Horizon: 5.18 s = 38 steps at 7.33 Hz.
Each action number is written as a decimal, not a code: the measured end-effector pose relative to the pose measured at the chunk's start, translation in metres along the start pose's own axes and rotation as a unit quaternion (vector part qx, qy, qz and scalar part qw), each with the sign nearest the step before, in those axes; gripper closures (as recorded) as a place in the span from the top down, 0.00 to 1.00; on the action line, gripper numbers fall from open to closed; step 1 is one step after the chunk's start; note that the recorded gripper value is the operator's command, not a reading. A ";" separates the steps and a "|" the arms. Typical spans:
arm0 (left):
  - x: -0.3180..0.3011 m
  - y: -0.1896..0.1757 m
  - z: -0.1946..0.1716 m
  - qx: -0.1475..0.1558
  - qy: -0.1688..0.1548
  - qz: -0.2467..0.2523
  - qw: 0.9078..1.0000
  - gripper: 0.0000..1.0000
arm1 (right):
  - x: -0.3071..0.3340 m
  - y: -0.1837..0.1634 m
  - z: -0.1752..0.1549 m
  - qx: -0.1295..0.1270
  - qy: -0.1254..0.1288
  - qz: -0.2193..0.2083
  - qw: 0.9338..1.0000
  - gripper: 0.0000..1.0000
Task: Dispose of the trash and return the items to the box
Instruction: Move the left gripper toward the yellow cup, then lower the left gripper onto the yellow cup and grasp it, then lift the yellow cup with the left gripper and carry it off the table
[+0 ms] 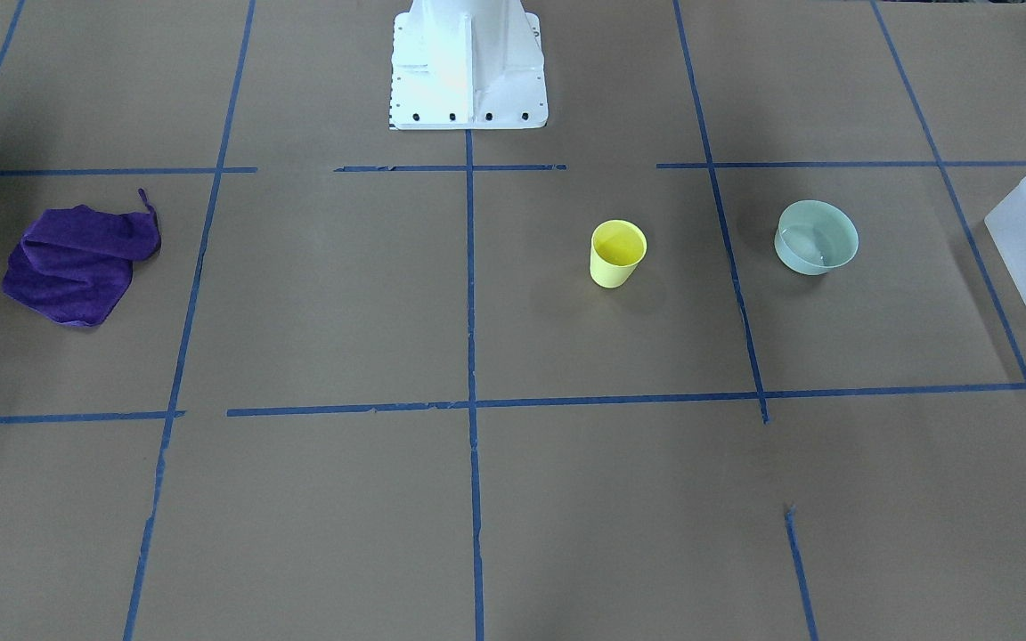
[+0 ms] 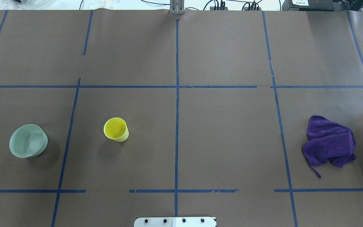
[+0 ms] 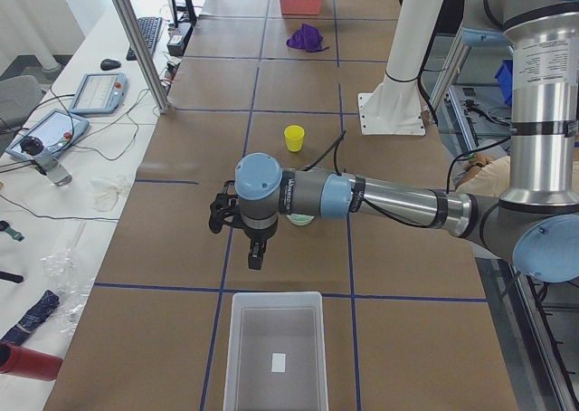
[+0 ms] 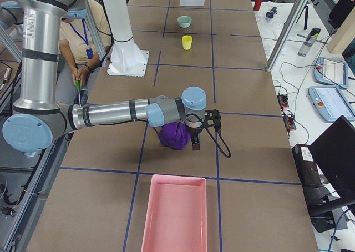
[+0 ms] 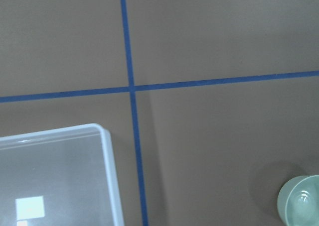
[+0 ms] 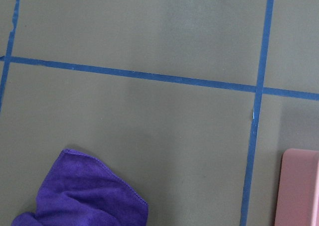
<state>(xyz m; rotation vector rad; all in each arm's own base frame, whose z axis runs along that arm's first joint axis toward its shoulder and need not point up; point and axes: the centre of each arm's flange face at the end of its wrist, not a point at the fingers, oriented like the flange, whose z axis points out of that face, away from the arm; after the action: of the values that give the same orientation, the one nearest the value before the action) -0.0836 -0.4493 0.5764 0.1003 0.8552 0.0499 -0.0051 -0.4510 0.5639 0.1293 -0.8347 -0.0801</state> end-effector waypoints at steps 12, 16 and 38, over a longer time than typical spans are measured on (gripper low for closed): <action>0.300 0.007 0.089 -0.009 0.134 0.078 0.988 1.00 | 0.000 0.008 -0.001 -0.034 -0.022 -0.036 0.999 1.00; 0.449 0.032 0.163 -0.029 0.127 0.001 0.991 1.00 | -0.010 0.008 0.006 -0.036 -0.032 -0.051 0.998 1.00; 0.258 -0.014 0.067 0.083 0.003 0.066 0.994 0.00 | -0.007 0.016 0.010 -0.040 -0.051 -0.050 0.997 1.00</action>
<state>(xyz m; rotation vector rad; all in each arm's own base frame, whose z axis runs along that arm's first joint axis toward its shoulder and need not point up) 0.1361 -0.4459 0.4255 0.3133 0.8564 0.1040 -0.0173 -0.4351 0.5675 0.0926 -0.9257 -0.2160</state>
